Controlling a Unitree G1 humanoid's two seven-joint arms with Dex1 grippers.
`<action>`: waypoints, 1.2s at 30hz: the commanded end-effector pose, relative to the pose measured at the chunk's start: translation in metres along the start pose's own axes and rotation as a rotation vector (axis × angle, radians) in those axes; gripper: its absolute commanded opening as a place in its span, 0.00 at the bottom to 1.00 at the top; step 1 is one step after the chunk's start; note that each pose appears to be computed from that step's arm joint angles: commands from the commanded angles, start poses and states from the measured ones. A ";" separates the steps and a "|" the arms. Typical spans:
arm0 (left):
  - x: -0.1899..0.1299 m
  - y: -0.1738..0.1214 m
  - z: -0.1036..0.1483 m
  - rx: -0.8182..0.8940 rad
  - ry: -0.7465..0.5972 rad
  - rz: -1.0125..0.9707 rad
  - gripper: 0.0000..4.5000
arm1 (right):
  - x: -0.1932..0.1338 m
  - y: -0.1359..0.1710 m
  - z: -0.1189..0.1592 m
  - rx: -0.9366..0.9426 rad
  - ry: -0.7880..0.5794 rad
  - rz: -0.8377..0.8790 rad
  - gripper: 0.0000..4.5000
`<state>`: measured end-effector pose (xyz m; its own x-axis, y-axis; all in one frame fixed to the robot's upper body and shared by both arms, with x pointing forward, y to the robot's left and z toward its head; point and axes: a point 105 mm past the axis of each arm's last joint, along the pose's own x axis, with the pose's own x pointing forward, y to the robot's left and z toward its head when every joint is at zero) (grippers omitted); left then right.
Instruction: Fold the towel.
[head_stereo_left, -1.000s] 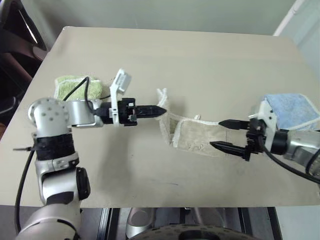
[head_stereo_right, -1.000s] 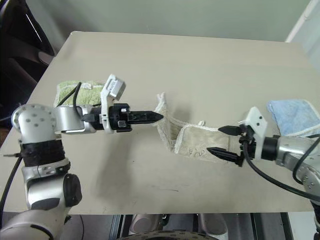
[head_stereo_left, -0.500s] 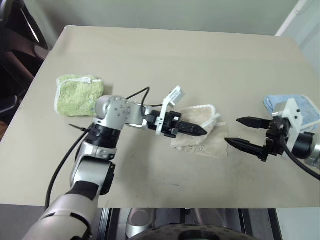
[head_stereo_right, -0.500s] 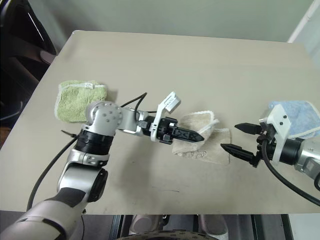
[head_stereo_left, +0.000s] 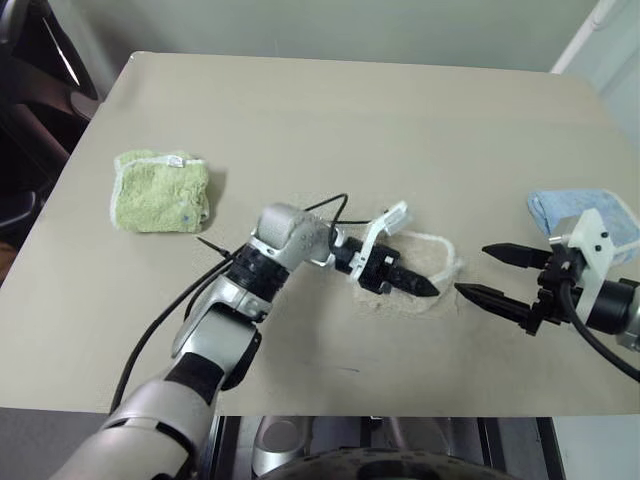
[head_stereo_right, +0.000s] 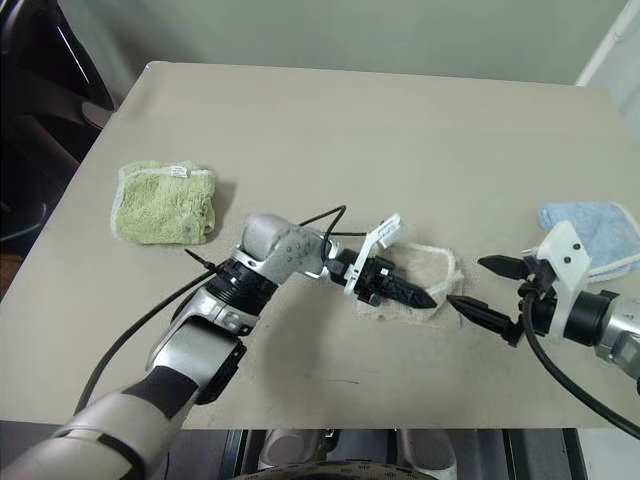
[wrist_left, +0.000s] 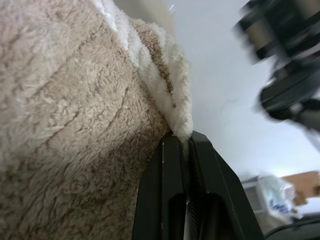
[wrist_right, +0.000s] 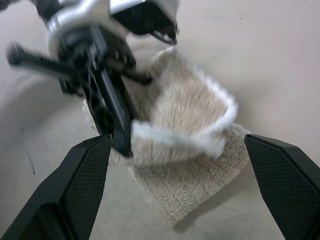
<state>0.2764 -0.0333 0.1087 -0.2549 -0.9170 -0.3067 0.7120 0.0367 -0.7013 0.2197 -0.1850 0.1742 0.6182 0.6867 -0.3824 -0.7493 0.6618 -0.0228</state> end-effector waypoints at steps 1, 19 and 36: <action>0.003 -0.003 -0.002 0.073 0.008 -0.029 0.06 | -0.003 0.000 0.009 -0.039 -0.021 -0.022 1.00; -0.021 -0.025 0.033 0.303 -0.201 -0.040 1.00 | 0.003 0.001 0.018 -0.039 -0.075 0.005 1.00; -0.108 -0.030 0.049 0.645 -0.423 0.209 0.17 | 0.022 0.013 0.033 -0.022 -0.207 0.084 0.01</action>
<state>0.3192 0.0463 0.1764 0.1205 -0.9893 -0.0822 0.9721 0.1344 -0.1923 0.2308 -0.1570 0.1906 0.5891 0.7764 -0.2238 -0.7961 0.6052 0.0040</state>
